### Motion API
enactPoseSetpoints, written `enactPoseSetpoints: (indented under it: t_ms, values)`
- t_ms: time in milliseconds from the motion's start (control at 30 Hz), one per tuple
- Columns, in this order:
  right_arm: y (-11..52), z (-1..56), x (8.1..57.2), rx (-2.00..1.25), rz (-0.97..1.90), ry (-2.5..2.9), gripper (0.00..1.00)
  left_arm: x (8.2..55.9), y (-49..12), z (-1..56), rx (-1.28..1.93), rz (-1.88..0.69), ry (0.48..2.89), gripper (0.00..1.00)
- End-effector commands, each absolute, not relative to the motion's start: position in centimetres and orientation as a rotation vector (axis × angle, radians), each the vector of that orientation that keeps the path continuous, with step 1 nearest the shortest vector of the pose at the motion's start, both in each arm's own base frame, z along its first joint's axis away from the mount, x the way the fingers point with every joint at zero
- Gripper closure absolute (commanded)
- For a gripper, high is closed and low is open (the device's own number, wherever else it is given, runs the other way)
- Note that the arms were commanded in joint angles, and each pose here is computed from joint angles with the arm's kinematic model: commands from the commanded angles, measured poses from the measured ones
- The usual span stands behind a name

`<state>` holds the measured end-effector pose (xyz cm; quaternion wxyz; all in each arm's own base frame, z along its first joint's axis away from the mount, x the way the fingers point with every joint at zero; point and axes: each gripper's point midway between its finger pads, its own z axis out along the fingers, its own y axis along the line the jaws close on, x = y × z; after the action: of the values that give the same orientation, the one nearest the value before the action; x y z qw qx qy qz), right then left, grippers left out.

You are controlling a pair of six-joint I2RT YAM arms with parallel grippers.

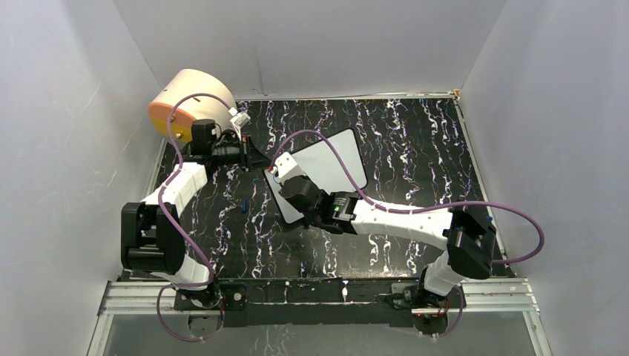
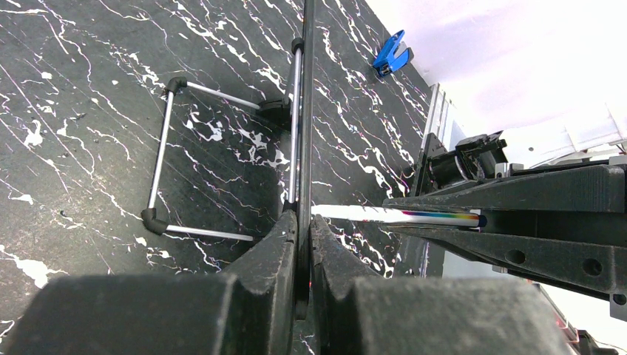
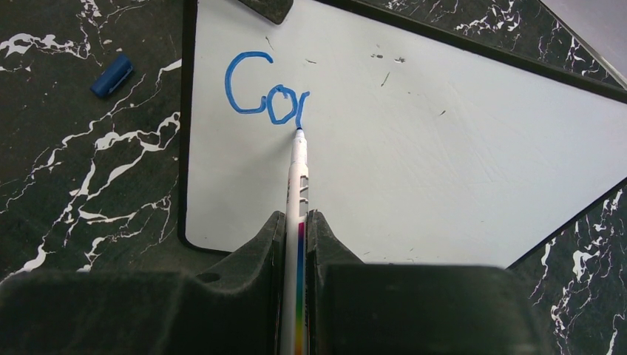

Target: Write a sentence on the whiteboard

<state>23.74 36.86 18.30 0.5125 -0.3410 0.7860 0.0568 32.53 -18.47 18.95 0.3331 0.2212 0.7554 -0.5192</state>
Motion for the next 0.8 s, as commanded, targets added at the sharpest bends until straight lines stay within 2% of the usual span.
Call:
enactPoseSetpoints:
  t_ms: [0, 767]
  values:
    - [36.5, 18.5, 24.2, -0.773, 0.122, 1.895, 1.0, 32.6, -18.3, 18.4, 0.57, -1.338, 2.002, 1.0]
    - [36.5, 21.0, 25.4, -0.677, 0.137, 1.814, 1.0, 32.6, -18.4, 18.4, 0.572, -1.344, 2.001, 1.0]
